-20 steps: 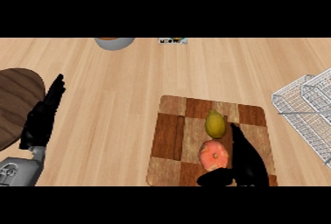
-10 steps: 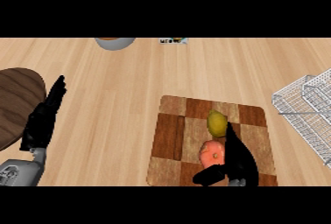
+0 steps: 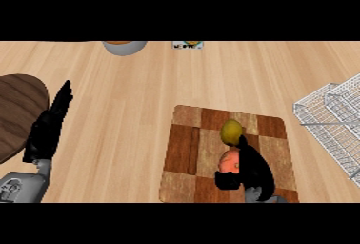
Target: Pick the squash from the cutting board and place it in the tiered basket
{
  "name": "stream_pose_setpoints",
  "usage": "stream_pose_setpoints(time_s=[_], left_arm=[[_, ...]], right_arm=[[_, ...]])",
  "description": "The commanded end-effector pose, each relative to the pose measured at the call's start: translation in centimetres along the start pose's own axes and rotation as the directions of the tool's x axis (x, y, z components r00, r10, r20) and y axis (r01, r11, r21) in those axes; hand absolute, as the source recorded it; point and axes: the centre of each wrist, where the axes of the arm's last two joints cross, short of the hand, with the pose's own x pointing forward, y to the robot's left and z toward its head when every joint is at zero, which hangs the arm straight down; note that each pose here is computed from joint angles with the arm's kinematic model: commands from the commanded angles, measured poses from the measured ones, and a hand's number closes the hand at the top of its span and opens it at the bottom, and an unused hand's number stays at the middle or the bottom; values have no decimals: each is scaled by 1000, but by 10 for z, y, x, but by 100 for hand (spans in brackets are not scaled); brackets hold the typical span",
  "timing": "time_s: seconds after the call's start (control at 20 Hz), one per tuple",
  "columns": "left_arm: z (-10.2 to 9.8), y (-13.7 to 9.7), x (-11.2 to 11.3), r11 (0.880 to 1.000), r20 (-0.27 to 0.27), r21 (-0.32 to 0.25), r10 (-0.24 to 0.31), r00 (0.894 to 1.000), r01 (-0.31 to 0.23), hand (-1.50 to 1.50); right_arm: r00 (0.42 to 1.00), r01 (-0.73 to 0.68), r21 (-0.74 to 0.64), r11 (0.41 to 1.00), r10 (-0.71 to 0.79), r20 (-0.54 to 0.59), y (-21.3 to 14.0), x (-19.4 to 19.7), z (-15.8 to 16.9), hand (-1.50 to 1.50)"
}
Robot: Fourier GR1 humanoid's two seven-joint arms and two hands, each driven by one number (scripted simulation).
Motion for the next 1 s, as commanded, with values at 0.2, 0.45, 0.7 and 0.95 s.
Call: stream_pose_setpoints(time_s=[0.2,0.45,0.7,0.95], left_arm=[[0,5,6,1000,-1,23,-5,1000,5,0],[-13,15,14,1000,-6,14,1,1000,-1,0],[-6,-4,2,1000,14,-10,4,1000,-4,0],[-9,-8,12,999,44,-38,1,999,0,0]], right_arm=[[994,-83,23,996,85,-72,8,8,5,150],[997,65,14,998,-64,-51,-5,25,21,150],[971,177,-245,953,-210,-116,-51,56,-24,150],[945,199,-538,819,-306,-116,-104,80,-54,150]])
